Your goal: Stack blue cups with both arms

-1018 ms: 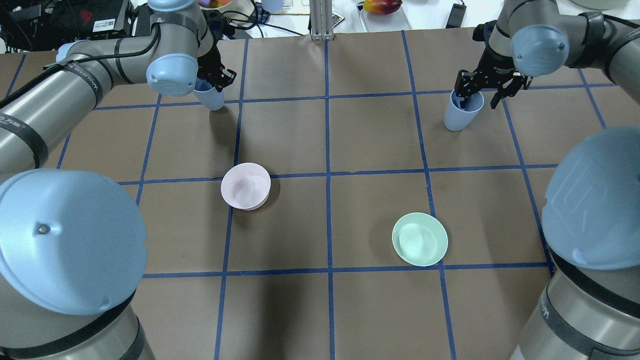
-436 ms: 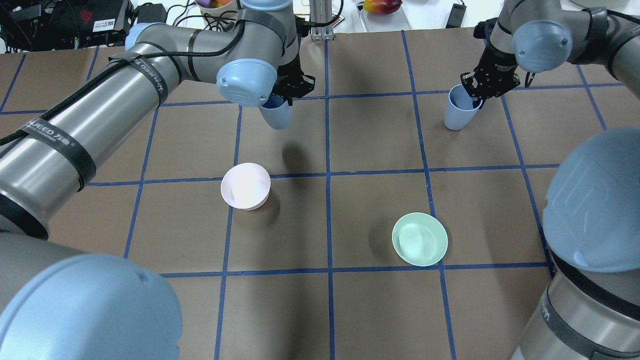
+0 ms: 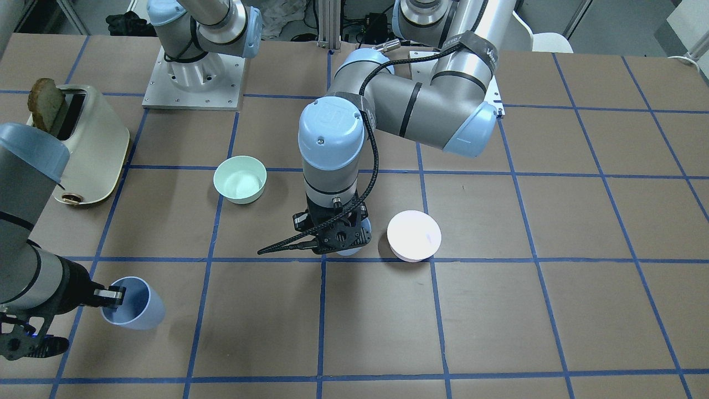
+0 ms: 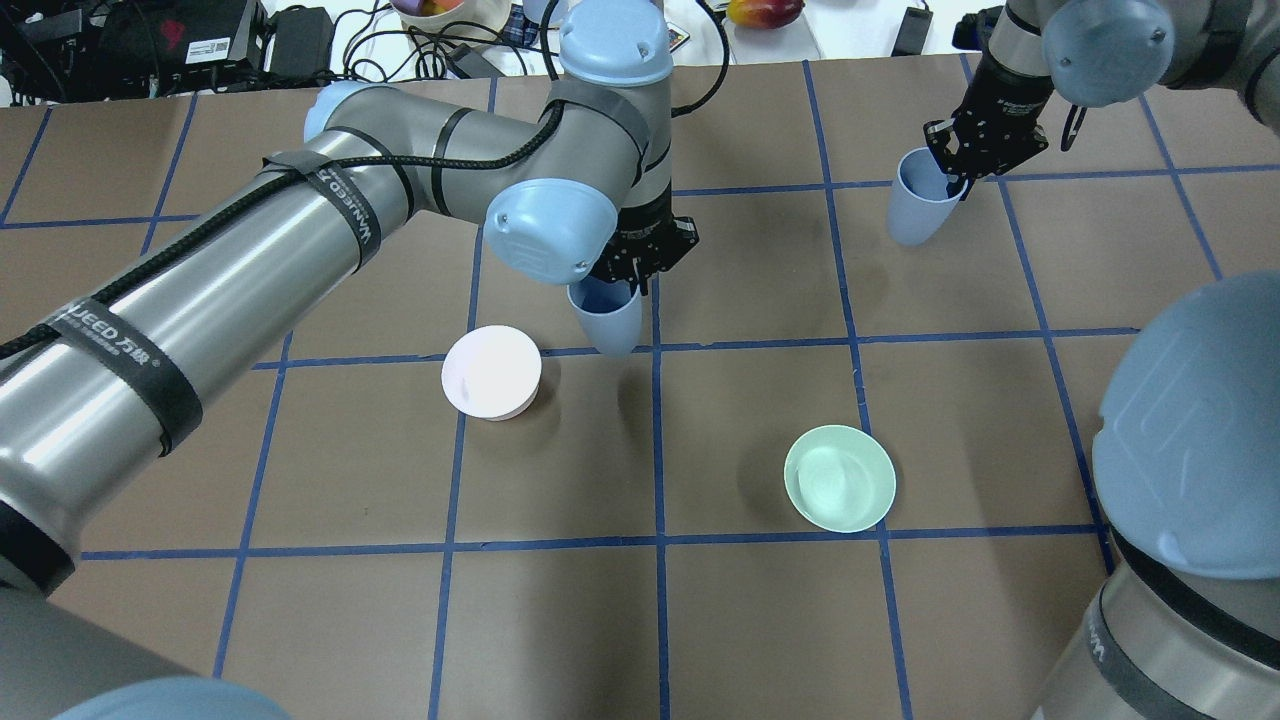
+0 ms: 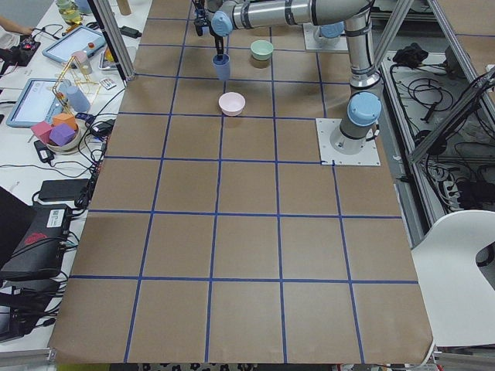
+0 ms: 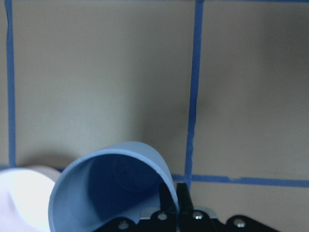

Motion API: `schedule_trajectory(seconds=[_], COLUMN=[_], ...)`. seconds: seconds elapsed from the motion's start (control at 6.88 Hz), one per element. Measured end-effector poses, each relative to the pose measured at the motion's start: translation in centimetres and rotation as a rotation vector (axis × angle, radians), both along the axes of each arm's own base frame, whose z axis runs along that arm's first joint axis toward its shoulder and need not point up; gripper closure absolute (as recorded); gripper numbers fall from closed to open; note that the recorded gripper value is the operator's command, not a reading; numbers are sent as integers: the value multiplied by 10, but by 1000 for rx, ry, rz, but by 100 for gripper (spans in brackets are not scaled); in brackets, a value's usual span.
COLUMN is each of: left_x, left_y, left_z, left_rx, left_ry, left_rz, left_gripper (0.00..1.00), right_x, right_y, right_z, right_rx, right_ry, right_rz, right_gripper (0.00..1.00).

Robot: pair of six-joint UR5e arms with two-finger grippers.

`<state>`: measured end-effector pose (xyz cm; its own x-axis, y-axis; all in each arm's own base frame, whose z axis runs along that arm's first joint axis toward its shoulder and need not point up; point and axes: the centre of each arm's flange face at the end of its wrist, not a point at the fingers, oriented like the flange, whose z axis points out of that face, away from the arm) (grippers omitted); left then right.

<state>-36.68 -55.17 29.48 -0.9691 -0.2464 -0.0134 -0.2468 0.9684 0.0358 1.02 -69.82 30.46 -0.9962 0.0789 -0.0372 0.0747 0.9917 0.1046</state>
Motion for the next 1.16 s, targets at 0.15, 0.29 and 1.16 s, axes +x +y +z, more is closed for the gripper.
schedule_trajectory(seconds=[0.15, 0.29, 1.16], left_x=[-9, -19, 64], left_y=[15, 25, 16], left_z=[-19, -34, 46], left_rx=[23, 17, 42], left_ry=[3, 18, 101], left_rz=[47, 65, 21], left_gripper=[100, 1, 0], right_x=[9, 26, 116], right_y=[3, 8, 53], right_z=[12, 23, 70], right_rx=[-1, -7, 47], right_ry=[-6, -6, 2], right_rz=[5, 6, 29], right_gripper=[100, 100, 100])
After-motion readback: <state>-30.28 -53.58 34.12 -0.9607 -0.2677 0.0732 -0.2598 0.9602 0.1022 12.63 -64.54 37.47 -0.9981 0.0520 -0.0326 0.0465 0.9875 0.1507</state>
